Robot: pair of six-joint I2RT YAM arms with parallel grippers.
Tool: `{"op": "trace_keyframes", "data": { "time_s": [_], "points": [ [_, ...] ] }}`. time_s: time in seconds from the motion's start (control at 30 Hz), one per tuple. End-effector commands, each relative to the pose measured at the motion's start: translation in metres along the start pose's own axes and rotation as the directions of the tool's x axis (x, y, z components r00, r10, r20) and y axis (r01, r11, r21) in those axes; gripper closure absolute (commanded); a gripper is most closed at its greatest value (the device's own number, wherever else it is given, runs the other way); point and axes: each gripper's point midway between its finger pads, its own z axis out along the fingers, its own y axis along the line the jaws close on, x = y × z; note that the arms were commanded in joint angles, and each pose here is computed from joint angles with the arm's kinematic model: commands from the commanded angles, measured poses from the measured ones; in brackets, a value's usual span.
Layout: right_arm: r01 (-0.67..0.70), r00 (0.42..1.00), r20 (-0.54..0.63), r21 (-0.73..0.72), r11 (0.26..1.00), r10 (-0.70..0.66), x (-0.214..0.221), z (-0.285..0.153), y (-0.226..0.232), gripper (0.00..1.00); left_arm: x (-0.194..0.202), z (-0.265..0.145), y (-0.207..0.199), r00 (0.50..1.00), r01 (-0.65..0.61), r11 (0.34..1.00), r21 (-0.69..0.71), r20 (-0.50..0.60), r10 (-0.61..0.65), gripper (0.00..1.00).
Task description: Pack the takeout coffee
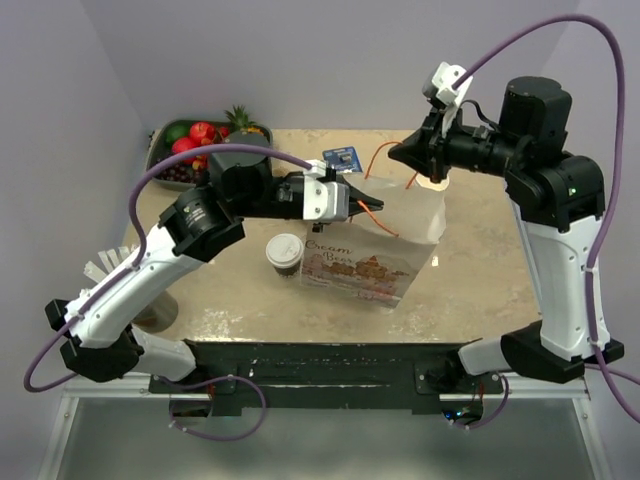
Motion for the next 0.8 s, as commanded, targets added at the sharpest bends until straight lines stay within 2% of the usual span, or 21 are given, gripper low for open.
{"op": "trace_keyframes", "data": {
  "time_s": [0.0, 0.03, 0.07, 0.1, 0.13, 0.17, 0.2, 0.27, 0.4, 0.63, 0.77],
  "points": [
    [0.036, 0.998, -0.055, 0.043, 0.998, -0.033, 0.024, 0.002, -0.01, 1.0, 0.045, -0.008, -0.018, 0.997, 0.03, 0.999, -0.018, -0.075, -0.031, 0.92],
    [0.011, 0.99, -0.143, 0.021, 1.0, -0.008, 0.064, 0.015, -0.011, 0.92, 0.061, -0.01, -0.024, 0.995, 0.027, 0.999, -0.023, -0.101, -0.029, 0.8],
    [0.007, 0.987, -0.163, 0.037, 0.999, -0.001, 0.078, 0.017, -0.013, 0.75, 0.064, -0.017, -0.031, 0.996, 0.007, 0.999, -0.032, -0.09, -0.01, 0.53],
    [0.002, 0.985, -0.175, 0.035, 0.999, 0.004, 0.09, 0.015, -0.008, 0.44, 0.111, -0.017, -0.055, 0.985, 0.064, 0.998, -0.003, -0.162, -0.063, 0.37],
    [-0.066, 0.965, -0.254, 0.015, 0.998, 0.068, 0.134, 0.024, -0.002, 0.38, 0.119, -0.022, -0.062, 0.985, 0.06, 0.998, -0.011, -0.158, -0.061, 0.12],
    [-0.077, 0.964, -0.255, 0.021, 0.997, 0.08, 0.143, 0.027, -0.002, 0.32, 0.155, -0.025, -0.082, 0.97, 0.107, 0.994, 0.002, -0.22, -0.104, 0.01],
    [-0.122, 0.955, -0.269, 0.032, 0.992, 0.126, 0.154, 0.027, 0.002, 0.16, 0.163, -0.027, -0.087, 0.964, 0.13, 0.992, -0.008, -0.234, -0.128, 0.01],
    [-0.12, 0.961, -0.248, 0.033, 0.992, 0.125, 0.145, 0.026, 0.001, 0.01, 0.168, -0.032, -0.089, 0.957, 0.134, 0.991, -0.01, -0.257, -0.132, 0.01],
    [-0.056, 0.978, -0.198, 0.045, 0.997, 0.064, 0.112, 0.028, -0.012, 0.01, 0.149, -0.032, -0.071, 0.967, 0.07, 0.997, -0.035, -0.244, -0.076, 0.01],
    [-0.027, 0.978, -0.205, 0.056, 0.998, 0.038, 0.116, 0.038, -0.023, 0.01, 0.144, -0.026, -0.058, 0.97, -0.001, 0.999, -0.038, -0.241, -0.008, 0.01],
    [-0.019, 0.962, -0.27, 0.058, 0.998, 0.034, 0.136, 0.044, -0.03, 0.01, 0.152, -0.023, -0.056, 0.964, -0.058, 0.998, -0.012, -0.261, 0.052, 0.02]
  ]
}}
